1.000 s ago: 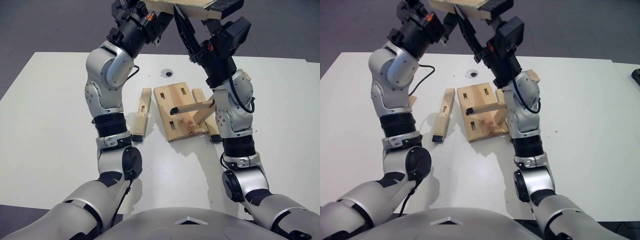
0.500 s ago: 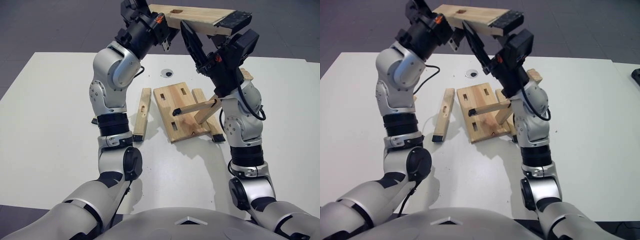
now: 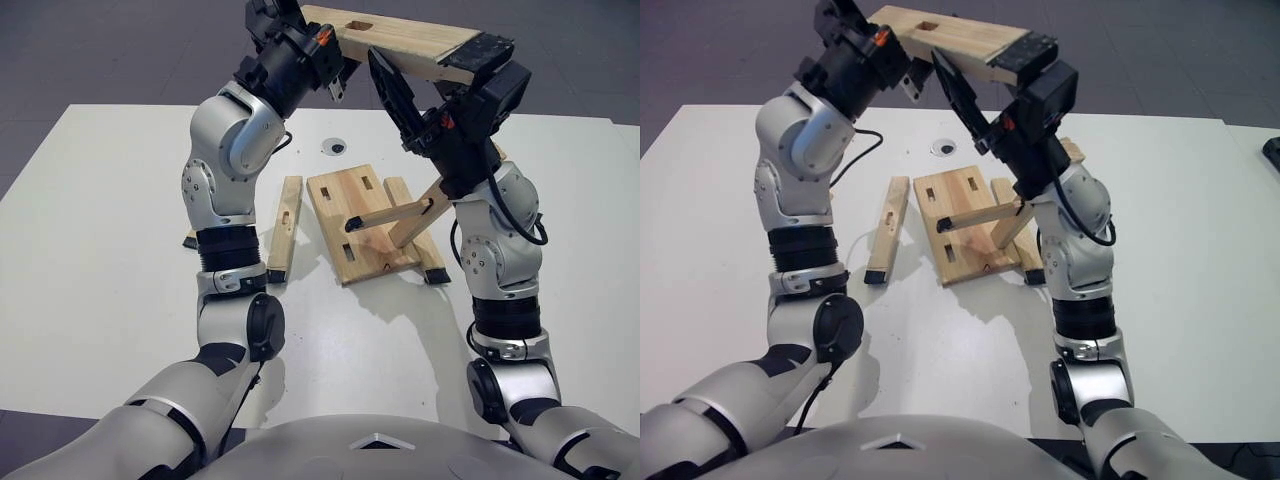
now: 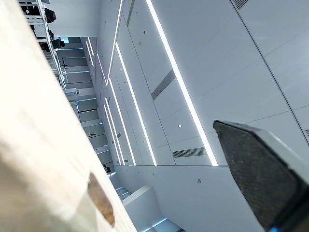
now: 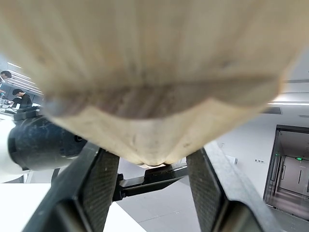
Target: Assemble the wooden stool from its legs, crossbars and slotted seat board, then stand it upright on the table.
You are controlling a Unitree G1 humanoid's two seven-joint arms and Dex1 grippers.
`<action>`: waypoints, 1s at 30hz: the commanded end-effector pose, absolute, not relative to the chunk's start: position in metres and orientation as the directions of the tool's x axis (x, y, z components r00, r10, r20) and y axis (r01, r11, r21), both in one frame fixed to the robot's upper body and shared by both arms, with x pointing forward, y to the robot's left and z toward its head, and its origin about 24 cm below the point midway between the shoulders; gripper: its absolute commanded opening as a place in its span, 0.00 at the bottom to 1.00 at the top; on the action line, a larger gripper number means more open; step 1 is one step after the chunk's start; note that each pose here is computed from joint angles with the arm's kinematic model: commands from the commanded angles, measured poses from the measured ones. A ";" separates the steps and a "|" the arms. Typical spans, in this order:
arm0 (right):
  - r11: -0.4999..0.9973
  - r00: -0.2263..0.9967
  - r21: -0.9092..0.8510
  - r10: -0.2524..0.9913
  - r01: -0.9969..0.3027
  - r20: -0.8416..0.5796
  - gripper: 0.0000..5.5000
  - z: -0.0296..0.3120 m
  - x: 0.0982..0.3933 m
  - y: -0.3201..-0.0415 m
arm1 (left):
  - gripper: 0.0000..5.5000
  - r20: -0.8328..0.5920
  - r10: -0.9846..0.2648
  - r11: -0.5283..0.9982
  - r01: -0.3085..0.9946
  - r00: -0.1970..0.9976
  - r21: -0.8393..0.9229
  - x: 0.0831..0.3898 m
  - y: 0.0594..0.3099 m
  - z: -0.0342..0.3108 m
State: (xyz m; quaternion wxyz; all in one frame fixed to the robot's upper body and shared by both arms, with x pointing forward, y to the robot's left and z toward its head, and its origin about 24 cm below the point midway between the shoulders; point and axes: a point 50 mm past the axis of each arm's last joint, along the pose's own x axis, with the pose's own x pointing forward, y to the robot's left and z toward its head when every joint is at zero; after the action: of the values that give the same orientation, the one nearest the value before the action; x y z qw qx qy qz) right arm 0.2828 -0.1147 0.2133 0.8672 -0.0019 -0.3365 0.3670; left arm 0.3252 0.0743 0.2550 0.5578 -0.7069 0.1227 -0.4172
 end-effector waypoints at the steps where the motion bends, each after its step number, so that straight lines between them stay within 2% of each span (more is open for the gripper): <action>1: 0.744 0.525 -0.238 0.625 -0.624 0.577 0.37 0.213 0.279 -0.122 | 0.98 0.534 -0.633 -0.441 0.306 0.560 -0.844 0.321 0.056 0.273; 15: 0.740 0.528 -0.238 0.631 -0.629 0.568 0.37 0.216 0.271 -0.126 | 0.97 0.484 -0.630 -0.404 0.276 0.607 -0.872 0.326 0.063 0.257; 30: 0.757 0.547 -0.243 0.619 -0.606 0.564 0.37 0.217 0.270 -0.134 | 0.53 0.479 -0.619 -0.398 0.277 0.622 -0.874 0.328 0.068 0.253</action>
State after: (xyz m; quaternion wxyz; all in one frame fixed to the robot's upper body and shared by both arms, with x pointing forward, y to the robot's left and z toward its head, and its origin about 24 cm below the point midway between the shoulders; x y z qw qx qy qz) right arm 0.2683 -0.1251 0.2210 0.8666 -0.0022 -0.3405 0.3648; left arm 0.3302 0.0684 0.2499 0.5507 -0.7164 0.1308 -0.4079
